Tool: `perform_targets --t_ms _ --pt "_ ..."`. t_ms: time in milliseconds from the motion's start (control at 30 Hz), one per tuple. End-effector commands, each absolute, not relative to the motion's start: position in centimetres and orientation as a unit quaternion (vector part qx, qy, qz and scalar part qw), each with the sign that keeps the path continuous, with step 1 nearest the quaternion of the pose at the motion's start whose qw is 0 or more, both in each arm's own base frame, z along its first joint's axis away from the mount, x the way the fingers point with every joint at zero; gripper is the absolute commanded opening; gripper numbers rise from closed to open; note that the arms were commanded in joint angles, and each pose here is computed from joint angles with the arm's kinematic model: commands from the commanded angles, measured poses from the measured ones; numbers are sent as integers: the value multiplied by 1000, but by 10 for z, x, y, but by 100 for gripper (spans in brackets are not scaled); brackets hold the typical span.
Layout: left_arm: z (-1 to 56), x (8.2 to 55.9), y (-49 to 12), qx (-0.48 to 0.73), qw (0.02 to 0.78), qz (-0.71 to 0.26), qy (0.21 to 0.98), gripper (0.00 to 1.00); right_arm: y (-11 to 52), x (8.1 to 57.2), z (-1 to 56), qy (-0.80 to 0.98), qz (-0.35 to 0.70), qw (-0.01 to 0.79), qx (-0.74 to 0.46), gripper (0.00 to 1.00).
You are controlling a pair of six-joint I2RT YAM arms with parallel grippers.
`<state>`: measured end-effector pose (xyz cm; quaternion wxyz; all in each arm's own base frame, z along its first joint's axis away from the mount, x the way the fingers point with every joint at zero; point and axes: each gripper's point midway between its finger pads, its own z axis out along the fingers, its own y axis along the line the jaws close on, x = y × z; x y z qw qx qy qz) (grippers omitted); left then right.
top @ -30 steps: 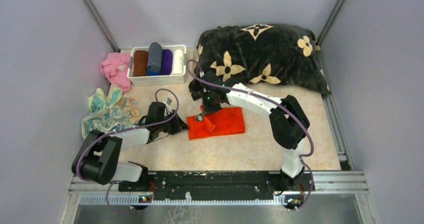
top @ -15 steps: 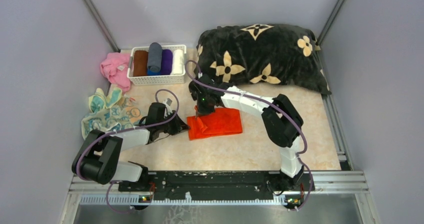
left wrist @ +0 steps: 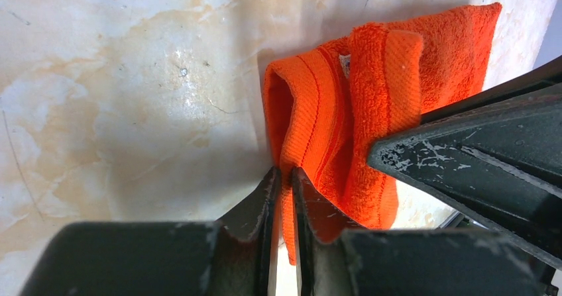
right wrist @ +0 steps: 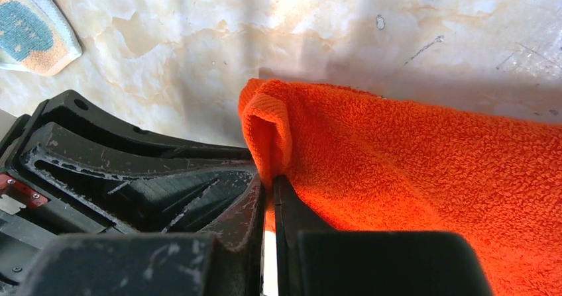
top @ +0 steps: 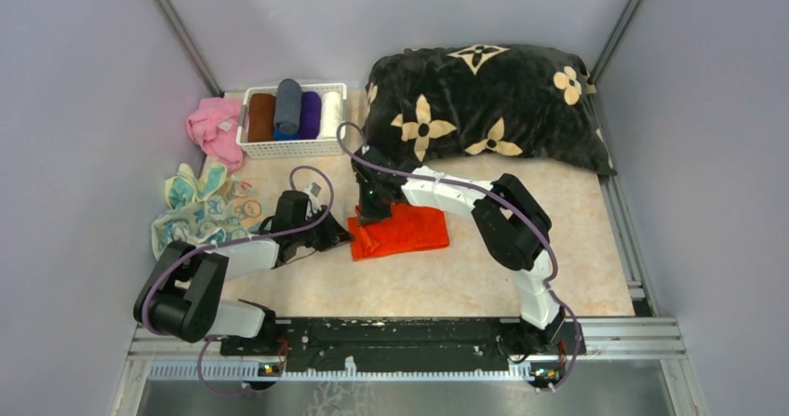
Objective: Roll the towels
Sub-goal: Fold the towel at the center of the board.
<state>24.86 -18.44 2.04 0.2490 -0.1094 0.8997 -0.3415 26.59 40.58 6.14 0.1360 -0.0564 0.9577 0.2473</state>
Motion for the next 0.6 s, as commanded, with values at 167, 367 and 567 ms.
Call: perform_targets --t_ms 167,367,567 --pt "15 240 -181 -111 242 -331 905 19 434 275 82 942 290 159 -54 12" --pt "22 240 -171 -119 262 -308 907 29 440 276 117 921 328 188 -92 32" --pt "41 240 -152 -124 296 -268 908 40 415 270 156 899 337 238 -148 45"
